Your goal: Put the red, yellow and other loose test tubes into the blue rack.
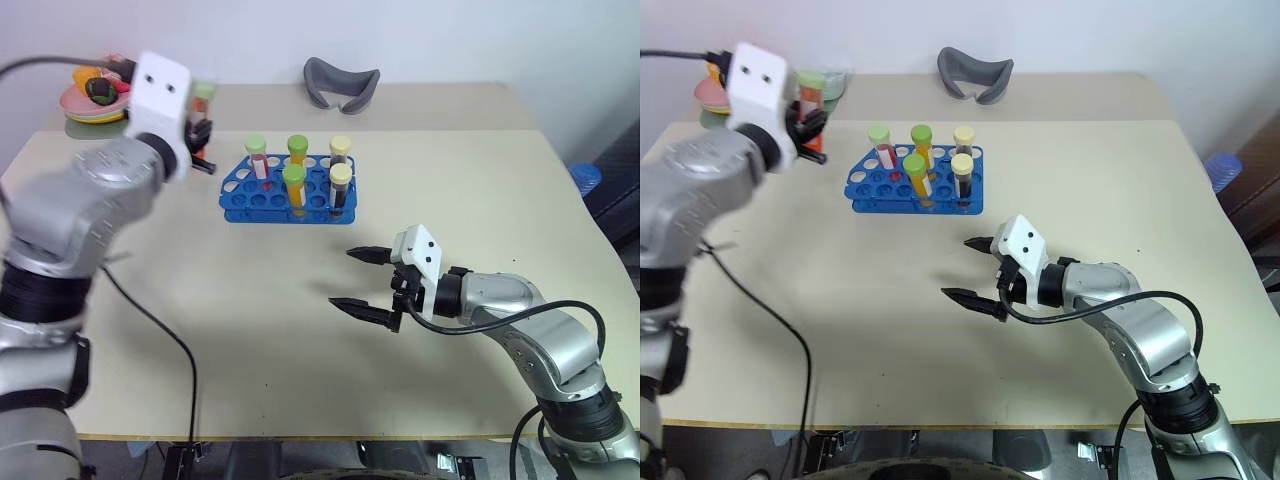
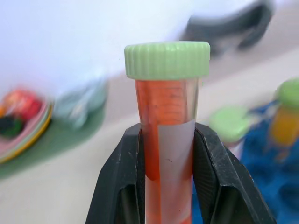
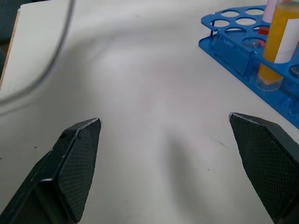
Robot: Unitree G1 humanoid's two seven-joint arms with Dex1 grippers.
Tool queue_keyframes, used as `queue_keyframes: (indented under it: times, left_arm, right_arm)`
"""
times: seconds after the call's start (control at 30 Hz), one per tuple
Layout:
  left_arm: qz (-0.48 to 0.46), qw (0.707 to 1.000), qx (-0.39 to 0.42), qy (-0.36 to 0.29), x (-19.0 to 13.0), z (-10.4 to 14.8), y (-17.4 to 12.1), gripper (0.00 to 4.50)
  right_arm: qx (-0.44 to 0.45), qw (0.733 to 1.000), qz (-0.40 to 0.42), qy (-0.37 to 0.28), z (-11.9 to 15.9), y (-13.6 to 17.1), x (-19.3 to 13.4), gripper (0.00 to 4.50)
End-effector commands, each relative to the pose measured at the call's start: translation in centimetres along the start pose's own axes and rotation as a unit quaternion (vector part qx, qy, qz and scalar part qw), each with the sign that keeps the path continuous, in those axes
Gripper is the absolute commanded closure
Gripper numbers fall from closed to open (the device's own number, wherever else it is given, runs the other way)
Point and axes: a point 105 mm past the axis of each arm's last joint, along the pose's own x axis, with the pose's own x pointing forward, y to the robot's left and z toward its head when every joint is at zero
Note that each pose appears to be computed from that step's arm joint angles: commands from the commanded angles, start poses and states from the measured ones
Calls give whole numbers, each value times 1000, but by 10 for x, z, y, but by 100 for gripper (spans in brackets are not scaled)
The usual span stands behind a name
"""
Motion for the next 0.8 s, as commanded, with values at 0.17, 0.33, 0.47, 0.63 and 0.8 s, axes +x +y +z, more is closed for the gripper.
queue_keyframes:
  times: [0.17,0.33,0.47,0.63,0.8]
  left_arm:
    - [34,986,21,-163,-1,4,-32,367]
    - [30,982,16,-185,-4,-20,-50,367]
    - [42,982,16,-186,-8,-34,-51,367]
    - [60,985,9,-162,-10,-55,-44,367]
    - [80,987,0,-142,-8,-72,-37,367]
  right_arm:
    - [-20,1000,-5,-10,9,-2,0,0]
    - [-23,1000,-15,-8,9,-4,-2,0]
    - [-23,999,-23,-9,10,-4,-4,0]
    - [-22,999,-28,-8,10,-5,-5,0]
    - [-23,999,-29,-11,10,-5,-4,0]
